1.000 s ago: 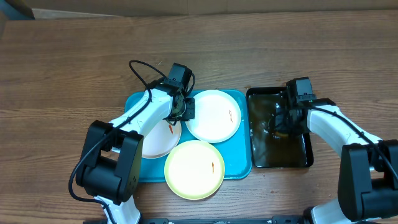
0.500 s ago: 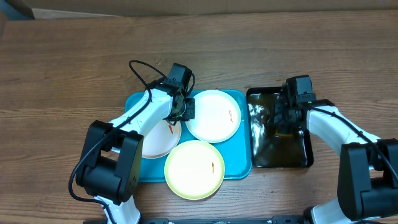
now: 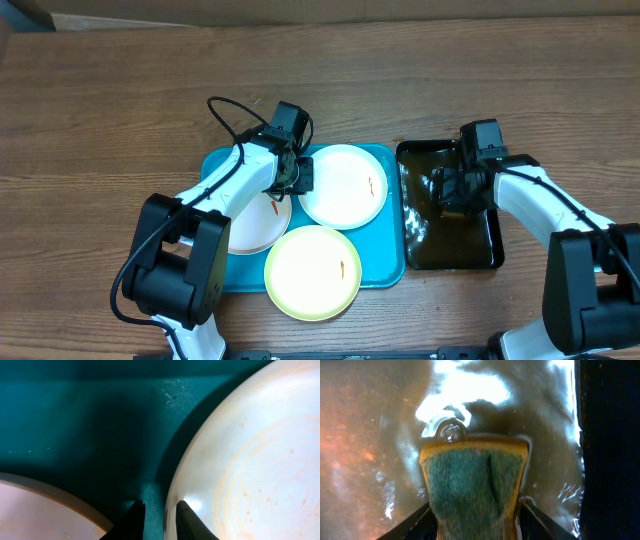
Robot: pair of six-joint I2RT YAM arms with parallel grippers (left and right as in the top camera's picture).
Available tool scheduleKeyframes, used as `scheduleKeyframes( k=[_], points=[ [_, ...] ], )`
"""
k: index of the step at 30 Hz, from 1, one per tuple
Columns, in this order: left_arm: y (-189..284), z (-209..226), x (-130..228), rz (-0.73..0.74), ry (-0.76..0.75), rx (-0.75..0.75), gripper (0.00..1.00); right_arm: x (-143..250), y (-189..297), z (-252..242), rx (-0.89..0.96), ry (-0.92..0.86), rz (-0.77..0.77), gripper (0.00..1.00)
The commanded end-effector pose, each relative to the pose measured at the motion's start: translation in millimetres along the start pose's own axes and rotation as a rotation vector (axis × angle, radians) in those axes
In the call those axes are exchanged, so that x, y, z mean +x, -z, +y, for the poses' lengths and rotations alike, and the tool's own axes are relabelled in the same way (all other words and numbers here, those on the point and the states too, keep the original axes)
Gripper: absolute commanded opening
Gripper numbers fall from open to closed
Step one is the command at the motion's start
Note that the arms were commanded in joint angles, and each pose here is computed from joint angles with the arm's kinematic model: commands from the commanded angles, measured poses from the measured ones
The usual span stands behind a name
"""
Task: Clean dirty plates on tray and stack at the side
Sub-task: 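Dip the held sponge in the water and lift it with the right gripper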
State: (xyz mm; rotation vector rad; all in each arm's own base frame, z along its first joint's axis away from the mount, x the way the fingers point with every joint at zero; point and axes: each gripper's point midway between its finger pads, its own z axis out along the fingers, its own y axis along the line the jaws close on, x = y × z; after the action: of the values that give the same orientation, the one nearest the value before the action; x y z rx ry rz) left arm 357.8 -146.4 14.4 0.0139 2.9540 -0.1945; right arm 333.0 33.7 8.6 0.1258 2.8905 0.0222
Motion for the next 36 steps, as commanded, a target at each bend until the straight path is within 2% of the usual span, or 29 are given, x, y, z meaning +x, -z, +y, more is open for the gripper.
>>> scheduleKeyframes(
  k=[1,4,10,11,12,14,15,19,23,25,26,28,36],
  points=[
    [-3.0,2.5,2.1,0.007,-0.014,-0.01,0.24,-7.6,4.8,-0.3,0.006,-0.005,-0.005,0.51],
    [-3.0,2.2,1.1,0.003,-0.014,-0.009,0.23,-6.3,4.8,-0.5,0.007,-0.004,0.001,0.43],
    [-3.0,2.6,-1.9,-0.01,-0.015,-0.013,0.22,-6.4,5.4,6.1,-0.031,-0.005,0.005,0.42],
    [-3.0,2.6,-1.9,-0.01,-0.015,-0.013,0.19,-6.4,5.4,6.0,-0.03,-0.005,0.004,0.38],
    [-3.0,2.5,-1.9,-0.01,-0.015,-0.012,0.13,-6.4,5.4,5.9,-0.029,-0.004,0.004,0.29],
    [-3.0,2.5,-2.0,-0.01,-0.015,-0.012,0.09,-6.8,5.7,6.0,-0.03,-0.004,0.004,0.07],
    [-3.0,2.5,-2.1,-0.011,-0.015,-0.012,0.09,-7.8,6.4,6.2,-0.03,-0.005,0.002,0.04],
    [-3.0,2.3,-2.7,-0.013,-0.015,-0.012,0.09,-12.5,11.0,7.1,-0.031,-0.005,0.0,0.04],
    [-2.9,3.7,-4.6,-0.022,-0.015,-0.02,0.17,-15.2,25.0,8.9,-0.025,-0.004,0.032,0.04],
    [-2.8,4.7,-7.0,-0.033,-0.015,-0.028,0.17,-20.7,37.4,13.5,-0.026,0.003,0.043,0.04],
    [-2.8,4.4,-7.8,-0.036,-0.015,-0.026,0.16,-22.2,40.7,15.3,-0.026,0.007,0.043,0.04],
    [-2.8,4.0,-8.7,-0.04,-0.015,-0.025,0.05,-24.3,47.5,17.6,-0.019,0.017,0.048,0.04],
    [-2.8,5.3,-8.4,-0.04,-0.001,-0.032,0.04,-24.0,52.7,8.8,0.077,-0.009,0.046,0.04]
  ],
)
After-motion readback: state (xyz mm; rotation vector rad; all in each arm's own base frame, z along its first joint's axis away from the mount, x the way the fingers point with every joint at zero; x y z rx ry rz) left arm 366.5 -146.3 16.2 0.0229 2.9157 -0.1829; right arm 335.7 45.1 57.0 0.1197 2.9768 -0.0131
